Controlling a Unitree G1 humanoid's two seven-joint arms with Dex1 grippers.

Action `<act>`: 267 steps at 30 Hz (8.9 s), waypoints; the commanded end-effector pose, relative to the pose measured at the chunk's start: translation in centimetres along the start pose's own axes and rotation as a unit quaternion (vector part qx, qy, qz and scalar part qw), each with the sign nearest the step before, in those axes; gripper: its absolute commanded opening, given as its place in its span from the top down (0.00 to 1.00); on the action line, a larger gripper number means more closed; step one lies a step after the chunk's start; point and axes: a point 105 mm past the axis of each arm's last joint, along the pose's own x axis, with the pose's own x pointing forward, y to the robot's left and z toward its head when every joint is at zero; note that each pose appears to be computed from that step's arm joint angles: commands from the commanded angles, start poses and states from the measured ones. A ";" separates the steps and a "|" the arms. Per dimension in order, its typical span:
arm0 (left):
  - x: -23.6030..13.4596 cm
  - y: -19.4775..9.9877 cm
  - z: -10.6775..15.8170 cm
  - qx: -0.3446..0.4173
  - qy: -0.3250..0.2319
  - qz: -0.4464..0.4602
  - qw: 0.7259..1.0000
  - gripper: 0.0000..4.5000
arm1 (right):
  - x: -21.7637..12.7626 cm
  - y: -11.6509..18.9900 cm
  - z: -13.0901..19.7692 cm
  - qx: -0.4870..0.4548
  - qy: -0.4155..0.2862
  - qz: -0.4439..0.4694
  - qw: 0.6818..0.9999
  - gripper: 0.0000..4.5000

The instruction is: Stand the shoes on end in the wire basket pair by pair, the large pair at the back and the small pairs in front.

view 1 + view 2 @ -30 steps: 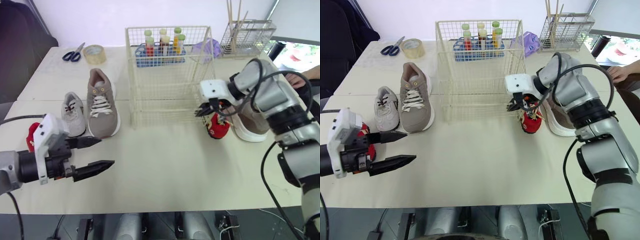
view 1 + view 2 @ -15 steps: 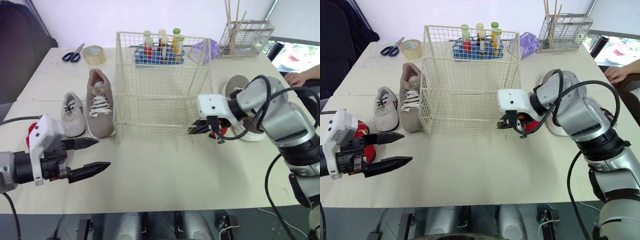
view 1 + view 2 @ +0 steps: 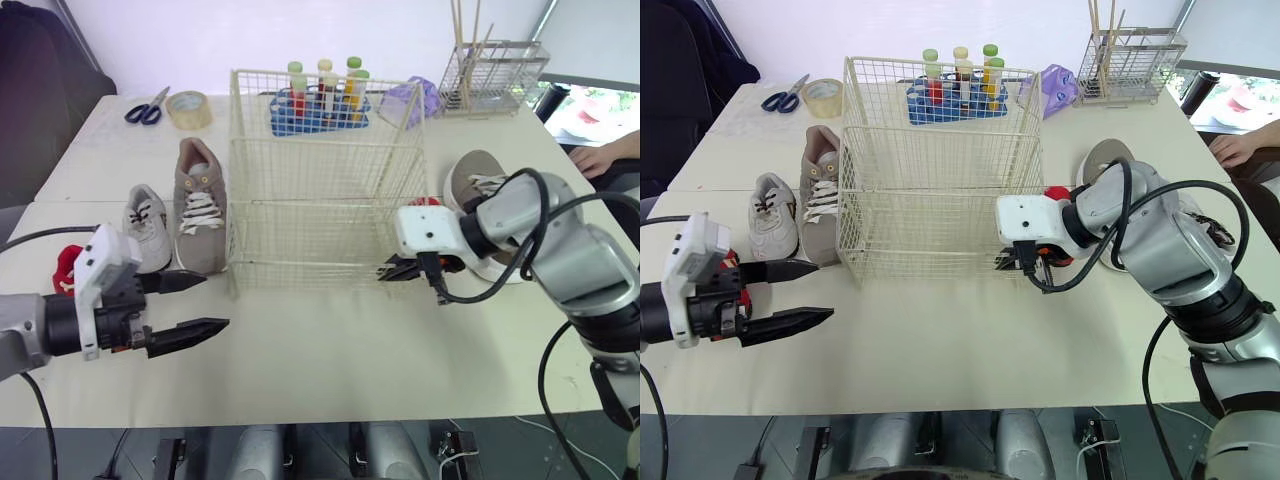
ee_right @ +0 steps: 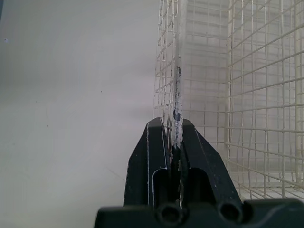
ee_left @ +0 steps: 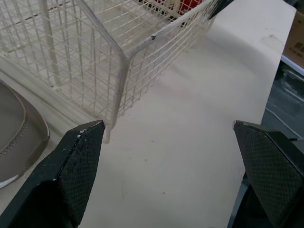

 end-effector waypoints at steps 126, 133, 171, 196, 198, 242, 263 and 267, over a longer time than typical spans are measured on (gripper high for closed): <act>4.3 -4.4 6.0 -0.031 -0.145 -0.142 0.979 0.00 | -30.0 -12.0 4.2 0.074 -0.524 -0.500 0.685 0.93; 0.7 -3.6 6.5 -0.060 -0.148 -0.084 0.984 0.00 | -24.8 -6.0 12.8 -0.122 -0.492 -0.114 0.854 0.93; 1.1 -4.2 7.4 -0.068 -0.035 -0.343 0.936 0.00 | -13.7 0.2 14.5 -0.395 -0.262 0.096 0.875 0.93; 4.7 -7.1 6.6 -0.053 -0.083 -0.398 0.912 0.71 | -14.5 -1.5 13.2 -0.372 -0.243 0.048 0.895 0.71; 4.7 -6.8 6.9 -0.050 -0.101 -0.378 0.919 0.71 | -15.1 -2.1 12.7 -0.353 -0.242 0.028 0.903 0.50; 5.2 -1.9 11.5 0.026 -0.276 -0.215 0.937 0.71 | -9.5 -1.4 9.6 0.303 -0.577 0.076 0.755 0.17; 3.8 -2.9 13.7 0.068 -0.299 -0.223 0.925 0.71 | -7.1 -2.3 7.5 0.318 -0.523 0.032 0.790 0.17; 4.4 -3.3 13.3 0.065 -0.291 -0.237 0.925 0.71 | -7.4 -2.3 8.2 0.320 -0.550 0.052 0.770 0.17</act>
